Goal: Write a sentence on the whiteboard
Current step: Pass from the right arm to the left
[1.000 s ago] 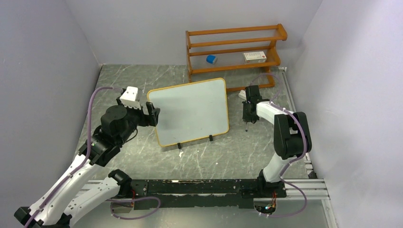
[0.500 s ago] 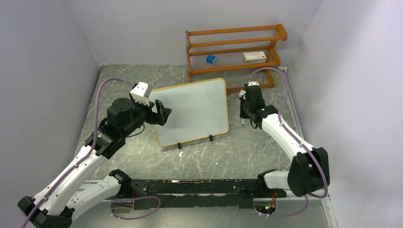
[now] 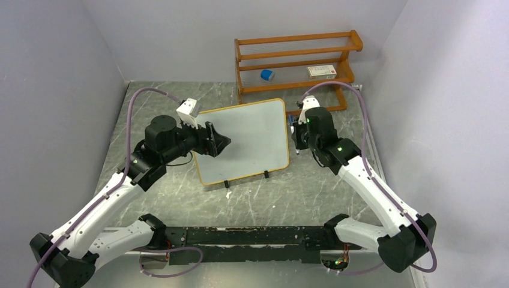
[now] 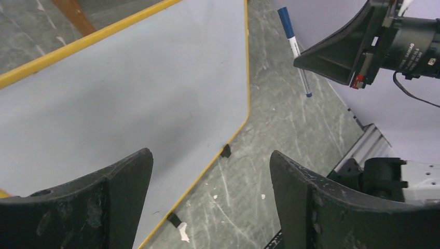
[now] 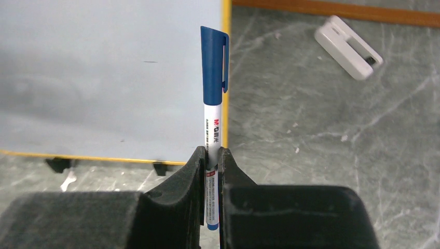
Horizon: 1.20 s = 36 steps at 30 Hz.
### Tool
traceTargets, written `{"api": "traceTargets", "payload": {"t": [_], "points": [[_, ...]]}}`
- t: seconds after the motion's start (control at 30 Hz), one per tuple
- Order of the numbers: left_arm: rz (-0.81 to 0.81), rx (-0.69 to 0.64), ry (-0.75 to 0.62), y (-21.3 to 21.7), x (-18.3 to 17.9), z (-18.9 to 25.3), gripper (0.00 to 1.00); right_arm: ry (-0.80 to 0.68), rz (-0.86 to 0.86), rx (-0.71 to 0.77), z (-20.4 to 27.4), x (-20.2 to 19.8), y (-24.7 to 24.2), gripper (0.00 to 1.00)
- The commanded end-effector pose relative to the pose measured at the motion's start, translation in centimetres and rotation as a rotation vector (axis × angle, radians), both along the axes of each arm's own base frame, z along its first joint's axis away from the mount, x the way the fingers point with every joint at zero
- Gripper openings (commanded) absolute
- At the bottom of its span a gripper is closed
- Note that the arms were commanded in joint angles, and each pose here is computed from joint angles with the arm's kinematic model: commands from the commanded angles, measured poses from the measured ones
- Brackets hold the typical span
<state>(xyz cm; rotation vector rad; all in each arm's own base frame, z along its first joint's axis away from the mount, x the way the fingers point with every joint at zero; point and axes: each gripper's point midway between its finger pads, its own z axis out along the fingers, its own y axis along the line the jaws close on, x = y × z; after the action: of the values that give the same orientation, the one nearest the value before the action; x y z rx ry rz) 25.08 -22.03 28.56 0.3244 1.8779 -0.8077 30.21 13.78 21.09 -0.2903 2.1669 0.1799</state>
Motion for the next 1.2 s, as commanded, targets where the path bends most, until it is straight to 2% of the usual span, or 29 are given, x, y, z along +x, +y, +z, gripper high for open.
{"api": "traceTargets", "payload": {"t": [0.0,0.17,0.4,0.5,0.8,1.17], "points": [[-0.059,-0.114,-0.018,-1.6,-0.1,3.2,0.86,-0.017,0.178,0.022,1.7,-1.9,2.5,0.00],[-0.076,-0.152,-0.004,-2.4,0.1,3.5,0.86,0.006,0.369,0.087,1.8,-4.1,5.7,0.00],[-0.031,-0.263,0.078,-3.1,0.8,3.8,0.84,0.004,0.506,0.077,1.8,-5.7,8.7,0.00],[-0.010,-0.296,0.131,-3.5,1.2,3.5,0.83,-0.005,0.523,0.048,1.2,-6.1,9.9,0.00],[-0.086,-0.361,0.215,-5.3,0.6,1.9,0.74,-0.061,0.606,0.056,2.2,-7.4,13.3,0.00],[-0.030,-0.278,0.324,-6.1,0.8,-1.7,0.63,-0.189,0.618,-0.033,3.1,-6.8,15.7,0.00]]}}
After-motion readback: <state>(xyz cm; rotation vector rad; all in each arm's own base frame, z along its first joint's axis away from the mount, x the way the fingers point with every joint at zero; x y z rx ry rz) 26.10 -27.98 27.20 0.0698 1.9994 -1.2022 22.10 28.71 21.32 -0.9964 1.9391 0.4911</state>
